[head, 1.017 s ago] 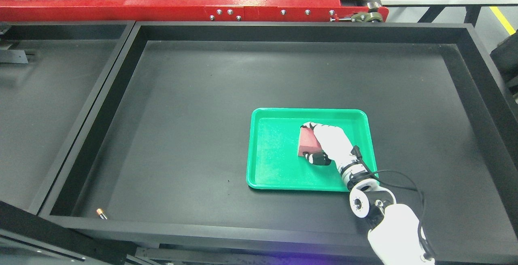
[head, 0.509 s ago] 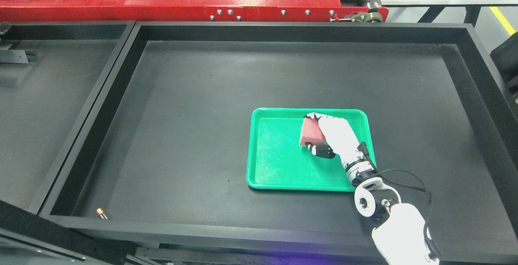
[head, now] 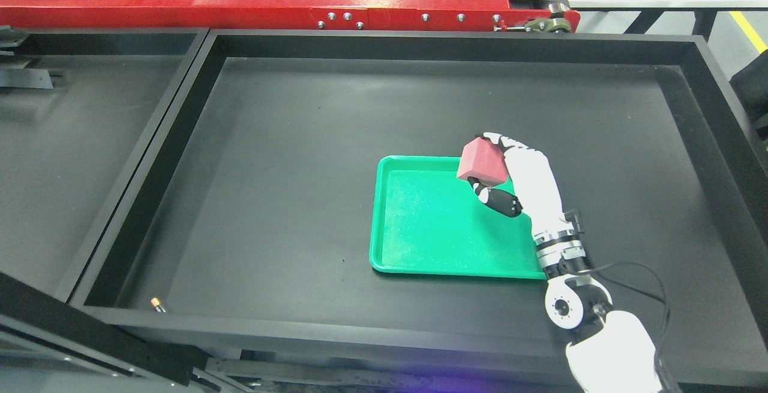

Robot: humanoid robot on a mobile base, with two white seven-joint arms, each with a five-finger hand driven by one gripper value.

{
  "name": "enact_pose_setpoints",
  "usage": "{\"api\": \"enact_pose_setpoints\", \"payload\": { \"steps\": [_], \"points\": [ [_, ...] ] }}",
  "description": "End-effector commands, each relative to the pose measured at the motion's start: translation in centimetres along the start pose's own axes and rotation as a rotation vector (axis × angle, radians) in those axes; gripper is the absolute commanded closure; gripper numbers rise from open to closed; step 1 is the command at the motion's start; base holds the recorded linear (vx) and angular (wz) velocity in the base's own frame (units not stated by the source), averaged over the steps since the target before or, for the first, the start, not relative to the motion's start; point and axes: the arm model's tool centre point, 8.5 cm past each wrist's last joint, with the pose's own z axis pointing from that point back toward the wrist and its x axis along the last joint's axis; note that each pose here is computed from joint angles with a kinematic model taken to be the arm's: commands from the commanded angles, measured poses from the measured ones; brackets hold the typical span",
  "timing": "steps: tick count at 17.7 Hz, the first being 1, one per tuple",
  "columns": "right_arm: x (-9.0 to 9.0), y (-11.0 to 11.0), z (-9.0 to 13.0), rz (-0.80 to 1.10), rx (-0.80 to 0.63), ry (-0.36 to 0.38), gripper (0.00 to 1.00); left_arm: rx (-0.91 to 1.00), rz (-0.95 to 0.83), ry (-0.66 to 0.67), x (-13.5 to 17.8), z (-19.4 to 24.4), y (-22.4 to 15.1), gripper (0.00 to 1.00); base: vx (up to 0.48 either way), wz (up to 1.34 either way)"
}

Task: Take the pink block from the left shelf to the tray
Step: 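Lift the pink block up out of the green tray with the right hand, then turn and drive to the white table holding the block in the right hand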

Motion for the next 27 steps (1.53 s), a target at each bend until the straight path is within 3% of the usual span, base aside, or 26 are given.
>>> {"api": "enact_pose_setpoints", "payload": {
  "steps": [1, 27],
  "points": [
    [-0.68, -3.76, 0.96, -0.039, -0.139, 0.012, 0.95, 0.015, -0.002, 0.003, -0.69, 0.21, 1.04, 0.00, -0.066, 0.07],
    [-0.75, -3.36, 1.92, -0.043, -0.127, 0.020, 0.94, 0.015, -0.002, 0.003, -0.69, 0.21, 1.04, 0.00, -0.124, 0.31]
  ]
}}
